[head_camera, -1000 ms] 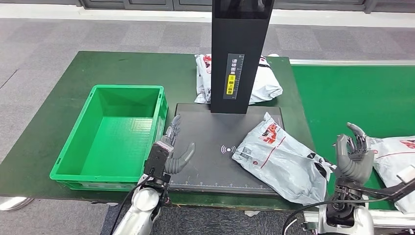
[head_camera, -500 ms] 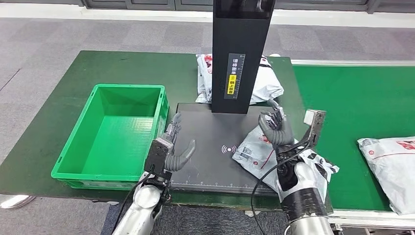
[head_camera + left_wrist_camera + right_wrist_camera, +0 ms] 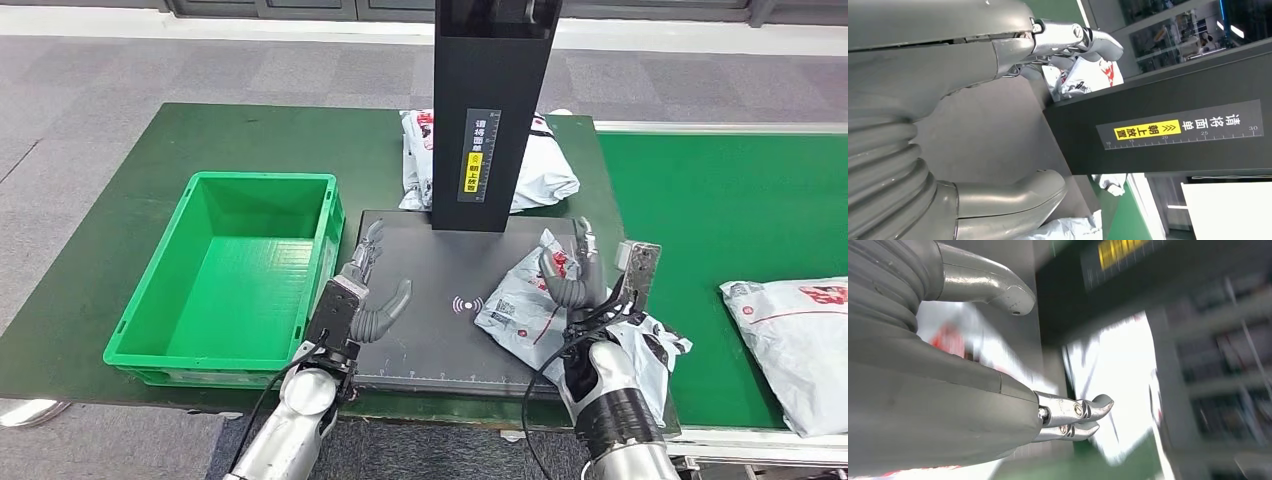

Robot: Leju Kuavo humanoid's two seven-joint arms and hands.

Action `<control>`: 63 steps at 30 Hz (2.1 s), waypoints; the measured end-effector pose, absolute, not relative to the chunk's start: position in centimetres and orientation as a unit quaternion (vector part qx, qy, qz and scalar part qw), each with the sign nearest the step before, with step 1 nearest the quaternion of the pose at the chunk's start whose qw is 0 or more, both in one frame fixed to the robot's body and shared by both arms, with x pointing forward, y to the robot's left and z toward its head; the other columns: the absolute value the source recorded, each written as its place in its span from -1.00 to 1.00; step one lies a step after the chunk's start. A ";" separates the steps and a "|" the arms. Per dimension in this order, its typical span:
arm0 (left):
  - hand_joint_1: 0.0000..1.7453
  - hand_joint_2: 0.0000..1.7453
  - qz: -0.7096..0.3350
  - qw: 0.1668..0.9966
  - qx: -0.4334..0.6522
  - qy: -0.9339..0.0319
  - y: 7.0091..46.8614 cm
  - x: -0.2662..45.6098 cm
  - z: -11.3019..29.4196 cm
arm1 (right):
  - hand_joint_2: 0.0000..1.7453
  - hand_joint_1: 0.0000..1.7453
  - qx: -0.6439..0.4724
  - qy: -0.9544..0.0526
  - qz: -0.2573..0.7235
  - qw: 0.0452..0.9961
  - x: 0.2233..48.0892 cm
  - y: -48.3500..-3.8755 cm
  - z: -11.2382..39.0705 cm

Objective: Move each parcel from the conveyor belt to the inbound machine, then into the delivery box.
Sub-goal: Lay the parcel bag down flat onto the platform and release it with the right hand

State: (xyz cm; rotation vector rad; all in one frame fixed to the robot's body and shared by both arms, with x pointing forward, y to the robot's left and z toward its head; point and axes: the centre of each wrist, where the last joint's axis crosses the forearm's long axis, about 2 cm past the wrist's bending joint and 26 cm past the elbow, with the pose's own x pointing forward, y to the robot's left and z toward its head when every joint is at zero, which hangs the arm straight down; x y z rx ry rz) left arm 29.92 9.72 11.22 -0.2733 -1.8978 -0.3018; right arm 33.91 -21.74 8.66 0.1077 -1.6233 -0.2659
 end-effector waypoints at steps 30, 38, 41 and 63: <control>-1.00 1.00 -0.146 0.572 -0.112 -0.800 9.6 31.1 11.7 | 1.00 -1.00 -0.195 -0.786 -0.099 0.579 26.5 -25.5 12.7; -1.00 1.00 -0.149 0.577 -0.117 -0.794 9.5 31.1 11.7 | 1.00 -1.00 -0.201 -0.733 -0.118 0.639 26.8 -27.0 9.5; -1.00 1.00 -0.149 0.578 -0.117 -0.794 9.5 31.1 11.7 | 1.00 -1.00 -0.207 -0.721 -0.120 0.651 26.7 -27.3 8.5; -1.00 1.00 -0.149 0.578 -0.118 -0.794 9.5 31.1 11.7 | 1.00 -1.00 -0.211 -0.705 -0.117 0.667 26.6 -27.5 7.3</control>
